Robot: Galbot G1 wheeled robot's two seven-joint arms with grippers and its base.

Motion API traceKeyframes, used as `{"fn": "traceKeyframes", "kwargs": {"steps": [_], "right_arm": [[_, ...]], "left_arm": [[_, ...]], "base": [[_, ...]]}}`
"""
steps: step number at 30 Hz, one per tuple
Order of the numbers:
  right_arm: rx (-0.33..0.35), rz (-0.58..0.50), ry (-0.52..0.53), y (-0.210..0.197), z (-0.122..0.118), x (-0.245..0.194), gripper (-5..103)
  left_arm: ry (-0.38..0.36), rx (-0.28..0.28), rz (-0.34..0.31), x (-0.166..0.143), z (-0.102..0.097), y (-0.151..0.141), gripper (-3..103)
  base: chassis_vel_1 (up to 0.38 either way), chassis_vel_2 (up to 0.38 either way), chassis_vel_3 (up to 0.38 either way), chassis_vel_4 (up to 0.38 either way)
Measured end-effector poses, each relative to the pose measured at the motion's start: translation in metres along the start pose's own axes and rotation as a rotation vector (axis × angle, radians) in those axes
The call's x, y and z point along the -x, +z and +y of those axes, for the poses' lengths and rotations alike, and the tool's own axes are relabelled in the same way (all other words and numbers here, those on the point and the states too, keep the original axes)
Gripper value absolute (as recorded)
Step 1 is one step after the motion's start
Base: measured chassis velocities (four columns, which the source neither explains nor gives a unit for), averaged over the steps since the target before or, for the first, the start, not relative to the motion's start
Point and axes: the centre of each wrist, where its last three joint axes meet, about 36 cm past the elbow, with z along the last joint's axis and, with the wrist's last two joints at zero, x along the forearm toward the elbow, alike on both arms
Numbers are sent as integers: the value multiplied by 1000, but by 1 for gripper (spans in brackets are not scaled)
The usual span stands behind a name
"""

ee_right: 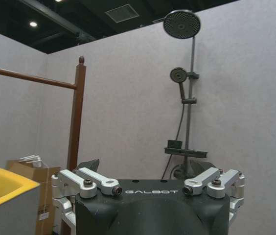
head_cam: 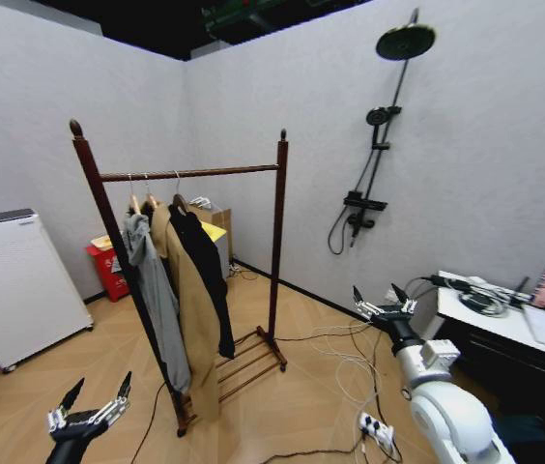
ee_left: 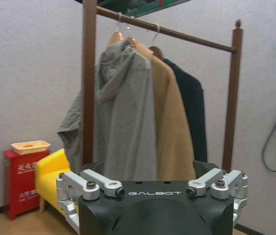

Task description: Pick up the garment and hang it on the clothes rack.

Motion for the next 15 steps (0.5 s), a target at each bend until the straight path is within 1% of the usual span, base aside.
{"fn": "traceKeyframes", "kwargs": {"steps": [2,6,15], "right_arm": [[1,-3,-8,0,1,-2,100],[4,-2,-12,2,2,-3,100],[25,1,-15,7,6,-5,100]], "left_arm": [[0,0,0,0,0,0,100],[0,0,0,0,0,0,100],[0,0,0,0,0,0,100]], "base": [[-6,-253,-253,-11],[-73,-142,-183,-77],[-153,-92,-80,-155]]}}
